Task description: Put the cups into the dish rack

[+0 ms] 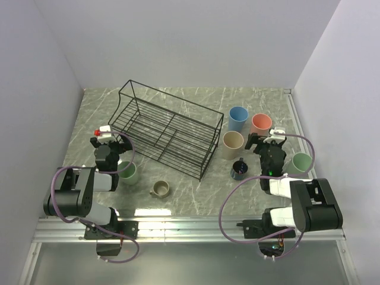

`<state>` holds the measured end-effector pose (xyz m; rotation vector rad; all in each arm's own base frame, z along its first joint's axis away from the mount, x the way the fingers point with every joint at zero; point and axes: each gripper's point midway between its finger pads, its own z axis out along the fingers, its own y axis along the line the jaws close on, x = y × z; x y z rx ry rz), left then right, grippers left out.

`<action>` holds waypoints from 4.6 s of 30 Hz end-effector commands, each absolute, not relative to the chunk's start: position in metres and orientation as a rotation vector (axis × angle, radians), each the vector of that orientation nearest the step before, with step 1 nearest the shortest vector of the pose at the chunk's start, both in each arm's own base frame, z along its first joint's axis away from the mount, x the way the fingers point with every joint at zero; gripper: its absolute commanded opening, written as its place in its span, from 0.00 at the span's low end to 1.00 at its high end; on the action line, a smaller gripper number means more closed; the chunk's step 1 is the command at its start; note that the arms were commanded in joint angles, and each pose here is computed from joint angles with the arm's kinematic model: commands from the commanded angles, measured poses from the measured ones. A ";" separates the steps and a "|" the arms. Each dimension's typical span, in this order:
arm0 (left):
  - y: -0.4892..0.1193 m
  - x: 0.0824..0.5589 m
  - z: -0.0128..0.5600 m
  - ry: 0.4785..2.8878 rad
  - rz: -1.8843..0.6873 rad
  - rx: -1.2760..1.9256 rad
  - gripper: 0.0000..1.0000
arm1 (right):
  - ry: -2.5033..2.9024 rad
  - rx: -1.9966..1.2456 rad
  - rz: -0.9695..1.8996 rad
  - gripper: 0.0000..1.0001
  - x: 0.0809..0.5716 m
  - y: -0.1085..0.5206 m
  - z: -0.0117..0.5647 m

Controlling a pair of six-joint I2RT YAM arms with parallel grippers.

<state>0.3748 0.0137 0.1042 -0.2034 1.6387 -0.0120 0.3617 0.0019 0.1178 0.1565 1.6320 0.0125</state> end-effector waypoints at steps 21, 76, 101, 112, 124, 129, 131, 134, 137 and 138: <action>0.009 0.384 0.125 1.571 -0.033 -0.164 1.00 | 1.684 0.085 0.271 1.00 0.279 0.059 0.198; 0.008 0.325 0.242 1.939 -0.145 -0.789 0.79 | 2.448 0.869 0.332 0.60 0.224 0.067 0.093; -0.093 0.301 0.362 1.883 -0.644 -0.334 0.92 | 2.527 0.775 0.352 0.00 0.231 0.077 0.110; -0.199 0.229 0.449 1.575 -1.463 0.219 0.94 | 2.115 0.555 1.135 0.00 0.225 0.150 0.302; -0.251 0.210 0.456 1.508 -1.930 0.184 0.94 | 1.749 0.366 1.719 0.00 0.226 0.196 0.406; -0.277 0.209 0.453 1.473 -2.021 0.134 0.94 | 1.714 0.338 1.789 0.00 0.230 0.207 0.414; -0.290 0.209 0.452 1.491 -1.999 0.158 0.93 | 1.704 0.316 1.814 0.00 0.228 0.211 0.418; -0.301 0.210 0.451 1.522 -1.975 0.158 0.93 | 1.700 0.266 1.859 0.00 0.223 0.220 0.421; -0.306 0.218 0.447 1.551 -1.931 0.131 0.93 | 1.705 0.232 1.896 0.00 0.219 0.227 0.422; -0.307 0.219 0.446 1.552 -1.921 0.129 0.93 | 1.717 0.235 1.902 0.00 0.220 0.229 0.420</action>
